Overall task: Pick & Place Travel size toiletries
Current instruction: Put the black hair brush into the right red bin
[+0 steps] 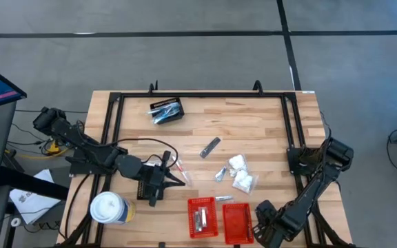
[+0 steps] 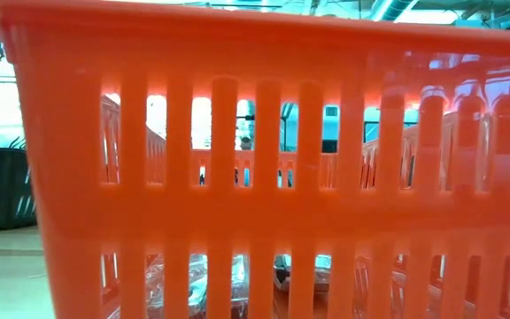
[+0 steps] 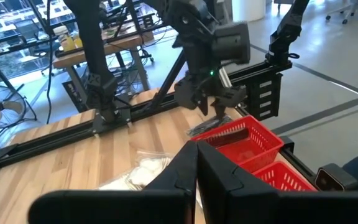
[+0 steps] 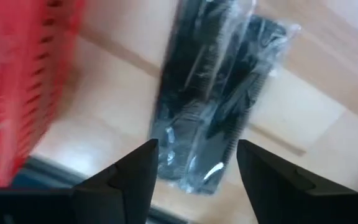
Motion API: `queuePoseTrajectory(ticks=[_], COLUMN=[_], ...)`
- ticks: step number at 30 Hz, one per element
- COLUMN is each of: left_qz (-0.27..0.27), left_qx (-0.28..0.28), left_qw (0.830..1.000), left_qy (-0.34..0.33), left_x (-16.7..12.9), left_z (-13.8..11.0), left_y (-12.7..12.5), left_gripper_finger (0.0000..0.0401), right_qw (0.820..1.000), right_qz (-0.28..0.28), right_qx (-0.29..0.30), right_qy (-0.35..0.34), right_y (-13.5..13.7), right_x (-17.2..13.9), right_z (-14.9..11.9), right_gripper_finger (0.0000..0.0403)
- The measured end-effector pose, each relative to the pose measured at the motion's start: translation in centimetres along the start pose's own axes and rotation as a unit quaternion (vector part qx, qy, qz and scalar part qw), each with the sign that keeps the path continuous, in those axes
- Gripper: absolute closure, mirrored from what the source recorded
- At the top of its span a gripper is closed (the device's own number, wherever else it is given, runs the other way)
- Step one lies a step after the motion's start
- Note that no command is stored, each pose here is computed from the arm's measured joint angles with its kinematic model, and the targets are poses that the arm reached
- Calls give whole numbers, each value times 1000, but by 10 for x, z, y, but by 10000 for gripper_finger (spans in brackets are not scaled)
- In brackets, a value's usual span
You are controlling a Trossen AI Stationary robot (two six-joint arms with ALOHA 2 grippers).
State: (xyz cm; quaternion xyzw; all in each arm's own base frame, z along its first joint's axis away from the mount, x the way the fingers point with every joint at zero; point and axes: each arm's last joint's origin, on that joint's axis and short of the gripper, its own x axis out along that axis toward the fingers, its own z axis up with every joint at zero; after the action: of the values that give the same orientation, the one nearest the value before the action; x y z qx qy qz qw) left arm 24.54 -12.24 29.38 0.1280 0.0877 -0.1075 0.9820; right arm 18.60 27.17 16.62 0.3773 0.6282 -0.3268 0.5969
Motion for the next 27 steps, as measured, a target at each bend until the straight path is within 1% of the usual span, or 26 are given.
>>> queuePoseTrajectory(ticks=[4, 8, 15, 18, 21, 24, 27], left_qz=[0, 3, 2, 2, 1, -2, -4], left_qx=[0, -1, -1, -2, -1, -1, -1], left_qw=[1000, 1000, 1000, 1000, 1000, 1000, 1000], left_qy=[0, 0, 0, 0, 0, -1, -1], left_x=[0, 0, 0, 0, 0, 0, 0], left_z=[0, 0, 0, 0, 0, 0, 0], left_y=[0, 0, 0, 0, 0, -2, -2], left_gripper_finger=[400, 400, 400, 400, 400, 400, 400], right_qw=[1000, 1000, 999, 998, 998, 997, 996], right_qz=[-8, -14, -43, -52, -59, -63, -80], right_qx=[-18, -25, -28, -24, -34, -42, -48], right_qy=[15, 13, 2, 9, 19, 19, 8], right_y=[7, 8, 4, 6, 8, 10, 10], right_x=[16, 18, 22, 27, 31, 33, 32], right_z=[0, 2, 5, 7, 9, 16, 25], right_gripper_finger=[210, 230, 259, 266, 270, 270, 269])
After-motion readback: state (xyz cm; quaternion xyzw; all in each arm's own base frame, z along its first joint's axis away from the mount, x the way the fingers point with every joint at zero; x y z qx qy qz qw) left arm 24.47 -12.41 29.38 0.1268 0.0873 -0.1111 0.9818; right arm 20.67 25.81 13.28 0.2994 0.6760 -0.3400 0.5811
